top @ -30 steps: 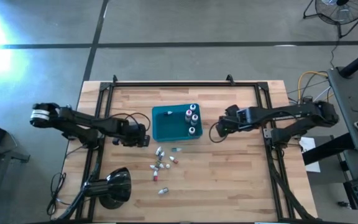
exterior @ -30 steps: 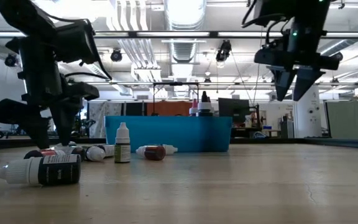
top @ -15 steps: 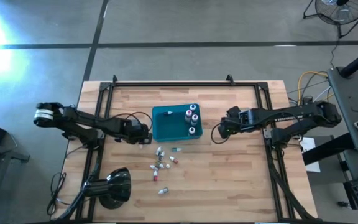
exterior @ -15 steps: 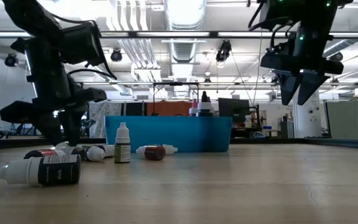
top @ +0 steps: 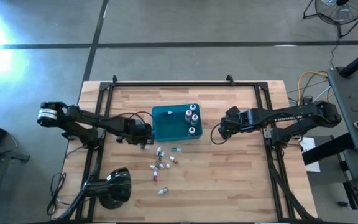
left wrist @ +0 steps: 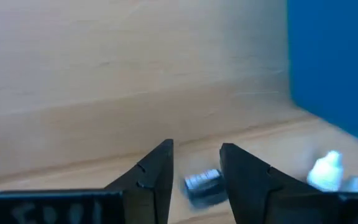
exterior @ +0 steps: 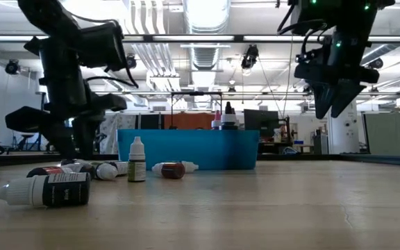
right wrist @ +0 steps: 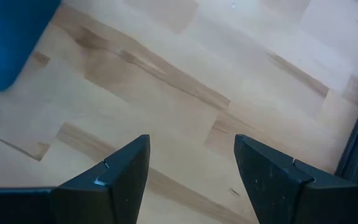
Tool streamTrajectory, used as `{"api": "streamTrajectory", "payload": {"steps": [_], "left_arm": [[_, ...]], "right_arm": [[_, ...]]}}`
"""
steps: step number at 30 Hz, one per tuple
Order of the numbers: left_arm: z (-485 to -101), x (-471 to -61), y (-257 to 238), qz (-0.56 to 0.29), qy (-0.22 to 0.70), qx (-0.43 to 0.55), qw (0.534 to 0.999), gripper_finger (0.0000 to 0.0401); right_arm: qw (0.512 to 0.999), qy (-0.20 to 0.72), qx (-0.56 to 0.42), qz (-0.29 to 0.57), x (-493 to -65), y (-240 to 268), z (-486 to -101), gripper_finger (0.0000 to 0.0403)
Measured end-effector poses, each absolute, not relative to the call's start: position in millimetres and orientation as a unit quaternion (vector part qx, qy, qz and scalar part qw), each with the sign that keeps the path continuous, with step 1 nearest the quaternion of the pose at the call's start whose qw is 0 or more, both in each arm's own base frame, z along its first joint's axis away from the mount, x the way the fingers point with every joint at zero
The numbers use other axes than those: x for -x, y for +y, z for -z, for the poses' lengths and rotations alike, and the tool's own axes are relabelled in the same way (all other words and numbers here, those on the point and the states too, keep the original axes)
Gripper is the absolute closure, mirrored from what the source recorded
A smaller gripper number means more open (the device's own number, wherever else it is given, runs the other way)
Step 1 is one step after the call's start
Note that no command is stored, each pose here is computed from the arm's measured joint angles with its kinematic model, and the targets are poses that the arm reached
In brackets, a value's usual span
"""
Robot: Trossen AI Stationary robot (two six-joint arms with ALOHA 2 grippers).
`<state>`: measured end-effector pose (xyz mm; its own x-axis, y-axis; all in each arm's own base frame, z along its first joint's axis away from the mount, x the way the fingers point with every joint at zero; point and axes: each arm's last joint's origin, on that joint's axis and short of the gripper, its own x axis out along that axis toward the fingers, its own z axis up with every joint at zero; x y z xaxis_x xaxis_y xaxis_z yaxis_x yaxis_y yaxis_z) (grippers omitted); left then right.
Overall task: Pick & Place food coloring
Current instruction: Put the small black food coloring bottle into the blue bin
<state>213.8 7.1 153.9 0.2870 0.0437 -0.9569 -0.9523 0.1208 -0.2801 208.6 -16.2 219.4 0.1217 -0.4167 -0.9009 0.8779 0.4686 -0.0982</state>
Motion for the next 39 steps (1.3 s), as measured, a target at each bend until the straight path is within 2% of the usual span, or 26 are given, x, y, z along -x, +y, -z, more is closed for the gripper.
{"api": "streamTrajectory", "payload": {"steps": [5,16,22,30,39], "left_arm": [[-152.6,-209.6,6.5,-0.415,0.453,0.517,0.596,0.0293],[-154.4,-212.0,5.9,-0.396,0.452,0.511,0.614,0.0293],[-166.0,-214.5,7.9,-0.374,0.417,0.489,0.668,0.0293],[-165.2,-215.3,5.9,-0.383,0.404,0.545,0.626,0.0293],[-159.4,-219.5,-5.8,-0.405,0.386,0.567,0.605,0.0293]], "right_arm": [[0.704,0.464,-0.252,0.474,-208.2,-17.3,-217.7,0.0175],[0.695,0.438,-0.289,0.492,-209.7,-17.9,-217.9,0.0174],[0.693,0.437,-0.293,0.493,-209.7,-17.8,-217.9,0.0174],[0.693,0.442,-0.294,0.488,-209.6,-17.5,-217.7,0.0174],[0.693,0.444,-0.291,0.487,-209.4,-17.5,-217.5,0.0175]]}}
